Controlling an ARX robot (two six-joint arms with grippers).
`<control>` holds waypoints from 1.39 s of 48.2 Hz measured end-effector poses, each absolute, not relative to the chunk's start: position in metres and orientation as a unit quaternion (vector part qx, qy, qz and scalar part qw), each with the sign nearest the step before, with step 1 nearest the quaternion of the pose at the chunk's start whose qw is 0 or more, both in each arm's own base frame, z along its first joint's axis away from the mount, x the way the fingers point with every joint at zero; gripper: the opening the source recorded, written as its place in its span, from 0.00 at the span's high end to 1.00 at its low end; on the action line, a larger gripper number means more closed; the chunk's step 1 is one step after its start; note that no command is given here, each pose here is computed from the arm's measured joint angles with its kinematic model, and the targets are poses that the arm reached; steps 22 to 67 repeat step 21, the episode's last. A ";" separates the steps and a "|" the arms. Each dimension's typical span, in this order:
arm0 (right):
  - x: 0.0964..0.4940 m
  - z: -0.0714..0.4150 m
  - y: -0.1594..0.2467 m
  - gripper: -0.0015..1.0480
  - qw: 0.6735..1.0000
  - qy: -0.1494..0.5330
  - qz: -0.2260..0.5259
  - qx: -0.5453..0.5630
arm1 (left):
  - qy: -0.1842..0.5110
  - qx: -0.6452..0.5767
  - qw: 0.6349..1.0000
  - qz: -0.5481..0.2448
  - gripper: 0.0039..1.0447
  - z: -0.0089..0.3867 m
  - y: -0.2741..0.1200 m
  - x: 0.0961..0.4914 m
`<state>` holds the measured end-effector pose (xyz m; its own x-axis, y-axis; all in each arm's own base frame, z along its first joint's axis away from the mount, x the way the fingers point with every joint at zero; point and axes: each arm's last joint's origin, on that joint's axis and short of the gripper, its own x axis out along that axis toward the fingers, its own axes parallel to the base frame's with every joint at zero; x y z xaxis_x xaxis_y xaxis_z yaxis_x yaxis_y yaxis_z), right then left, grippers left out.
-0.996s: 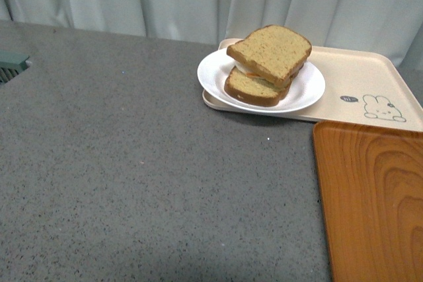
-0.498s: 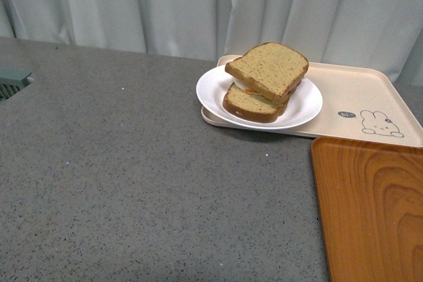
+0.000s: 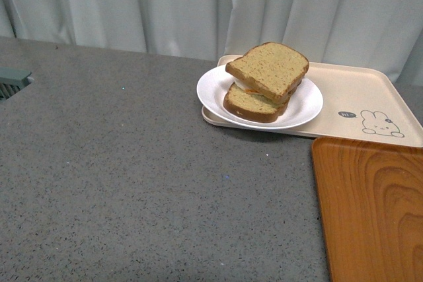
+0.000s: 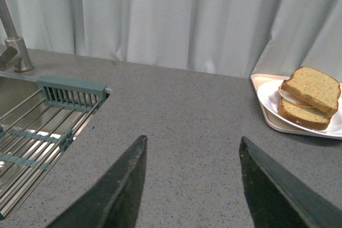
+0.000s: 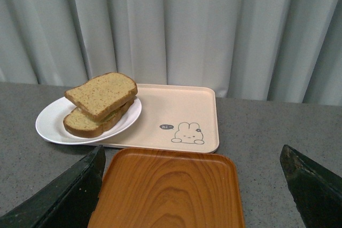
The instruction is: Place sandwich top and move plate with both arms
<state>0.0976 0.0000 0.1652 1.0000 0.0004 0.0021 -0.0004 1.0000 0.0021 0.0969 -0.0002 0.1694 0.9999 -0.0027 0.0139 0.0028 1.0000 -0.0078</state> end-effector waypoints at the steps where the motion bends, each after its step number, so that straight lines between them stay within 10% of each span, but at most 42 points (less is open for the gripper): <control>1: 0.098 0.165 0.000 0.09 1.000 -0.001 0.000 0.001 | -0.007 -0.004 1.000 -0.001 0.45 0.169 0.000 0.097; 14: 0.098 0.165 0.000 0.09 1.000 -0.001 0.000 0.001 | -0.007 -0.003 1.000 -0.001 0.04 0.169 0.000 0.097; 67: 0.098 0.165 0.000 0.09 1.000 -0.001 0.000 0.001 | -0.007 -0.003 1.000 -0.001 0.06 0.169 0.000 0.097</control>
